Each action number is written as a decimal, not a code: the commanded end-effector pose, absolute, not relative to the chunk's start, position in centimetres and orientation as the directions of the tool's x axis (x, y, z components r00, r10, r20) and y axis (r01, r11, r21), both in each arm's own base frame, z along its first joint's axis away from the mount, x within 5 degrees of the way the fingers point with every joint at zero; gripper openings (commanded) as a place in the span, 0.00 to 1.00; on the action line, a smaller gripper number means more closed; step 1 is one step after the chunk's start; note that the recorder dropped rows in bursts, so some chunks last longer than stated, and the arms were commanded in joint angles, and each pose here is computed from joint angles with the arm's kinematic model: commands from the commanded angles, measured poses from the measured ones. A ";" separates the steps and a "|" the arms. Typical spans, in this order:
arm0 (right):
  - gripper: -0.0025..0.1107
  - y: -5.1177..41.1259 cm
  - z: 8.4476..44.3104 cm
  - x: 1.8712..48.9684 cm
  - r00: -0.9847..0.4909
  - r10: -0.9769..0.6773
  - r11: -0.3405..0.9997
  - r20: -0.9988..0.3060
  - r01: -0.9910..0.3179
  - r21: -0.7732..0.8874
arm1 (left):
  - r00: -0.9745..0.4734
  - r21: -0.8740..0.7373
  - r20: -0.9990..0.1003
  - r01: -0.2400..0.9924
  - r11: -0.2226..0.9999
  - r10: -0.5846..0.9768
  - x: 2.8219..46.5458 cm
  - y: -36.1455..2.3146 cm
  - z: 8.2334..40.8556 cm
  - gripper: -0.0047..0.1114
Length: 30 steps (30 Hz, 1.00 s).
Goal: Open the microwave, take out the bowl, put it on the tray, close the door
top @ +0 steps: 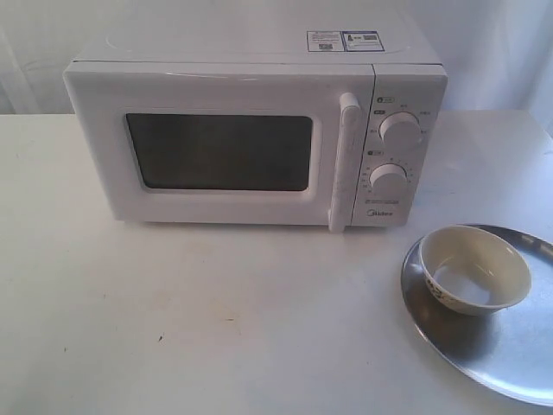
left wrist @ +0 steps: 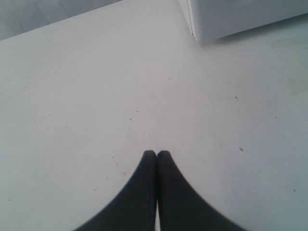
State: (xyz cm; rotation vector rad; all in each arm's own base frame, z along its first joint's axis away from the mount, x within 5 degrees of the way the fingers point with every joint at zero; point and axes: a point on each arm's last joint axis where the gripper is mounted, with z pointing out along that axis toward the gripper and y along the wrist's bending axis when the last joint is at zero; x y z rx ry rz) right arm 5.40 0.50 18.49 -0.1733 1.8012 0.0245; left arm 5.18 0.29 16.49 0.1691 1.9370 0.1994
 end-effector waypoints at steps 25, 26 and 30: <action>0.02 0.4 18.3 5.4 -0.233 -0.104 0.989 -0.967 -0.123 -0.077 | -0.356 0.215 -0.911 0.025 0.976 0.209 5.2 0.3 16.6 0.04; 0.02 0.4 18.3 5.4 -0.233 -0.104 0.989 -0.967 -0.123 -0.077 | -0.356 0.215 -0.911 0.025 0.976 0.209 5.2 0.3 16.6 0.04; 0.02 0.4 18.3 5.4 -0.233 -0.104 0.989 -0.967 -0.123 -0.077 | -0.356 0.215 -0.911 0.025 0.976 0.209 5.2 0.3 16.6 0.04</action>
